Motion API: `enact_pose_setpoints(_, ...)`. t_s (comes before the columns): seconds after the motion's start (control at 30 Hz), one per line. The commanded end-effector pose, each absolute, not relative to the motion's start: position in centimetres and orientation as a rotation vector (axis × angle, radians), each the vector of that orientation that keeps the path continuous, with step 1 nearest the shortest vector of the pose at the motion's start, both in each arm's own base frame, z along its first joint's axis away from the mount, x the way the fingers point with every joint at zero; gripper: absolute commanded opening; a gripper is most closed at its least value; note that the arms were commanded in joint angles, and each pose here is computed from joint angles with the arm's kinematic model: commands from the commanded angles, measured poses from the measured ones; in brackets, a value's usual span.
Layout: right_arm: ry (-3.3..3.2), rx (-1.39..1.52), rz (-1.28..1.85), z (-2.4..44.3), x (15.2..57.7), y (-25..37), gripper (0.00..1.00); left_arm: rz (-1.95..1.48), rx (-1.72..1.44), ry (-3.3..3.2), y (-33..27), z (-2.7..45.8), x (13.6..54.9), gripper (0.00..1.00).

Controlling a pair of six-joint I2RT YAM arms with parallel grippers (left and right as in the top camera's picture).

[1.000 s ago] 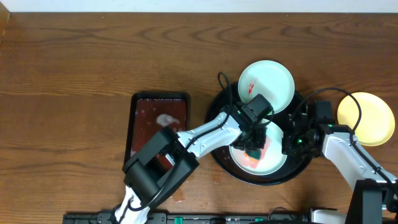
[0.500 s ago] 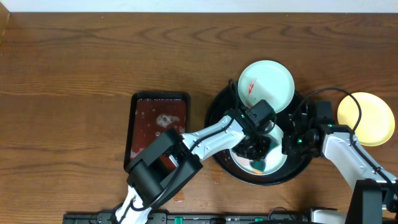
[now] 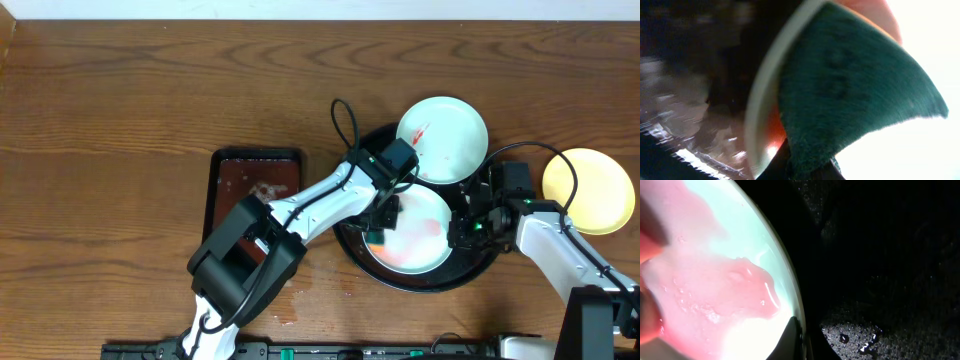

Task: Clean dirty plates on tray and stack at the side
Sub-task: 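Scrub the pale green plate with the sponge while right gripper holds it, then return the sponge with the left gripper to the dark tray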

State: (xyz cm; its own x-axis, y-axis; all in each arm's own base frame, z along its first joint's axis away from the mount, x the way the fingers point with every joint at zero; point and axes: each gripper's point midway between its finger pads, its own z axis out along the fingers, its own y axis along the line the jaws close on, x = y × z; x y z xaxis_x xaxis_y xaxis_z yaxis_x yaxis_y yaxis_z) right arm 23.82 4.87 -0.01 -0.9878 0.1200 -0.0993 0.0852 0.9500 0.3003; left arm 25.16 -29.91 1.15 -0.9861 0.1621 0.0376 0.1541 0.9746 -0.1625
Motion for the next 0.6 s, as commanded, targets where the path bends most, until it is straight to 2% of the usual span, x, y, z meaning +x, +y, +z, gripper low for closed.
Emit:
enact_pose_setpoints(0.0, 3.034, 0.175, 0.289, -1.4, 23.0, 3.0, 0.01, -0.157, -0.163, -3.192, -24.6, 0.4, 28.5, 0.07)
enact_pose_setpoints(0.37, 3.034, 0.173, 0.288, -1.4, 23.0, 3.0, 0.01, -0.097, -0.156, -3.257, -25.1, 6.8, 29.4, 0.08)
enact_pose_setpoints(0.47, 3.031, 0.173, 0.289, -1.4, 23.1, 3.0, 0.01, -0.122, -0.135, -3.258, -23.6, 8.7, 28.9, 0.08)
enact_pose_setpoints(0.57, 3.03, 0.167, 0.289, -1.4, 23.1, 3.0, 0.01, -0.308, -0.069, -3.288, -19.3, 11.4, 29.2, 0.08)
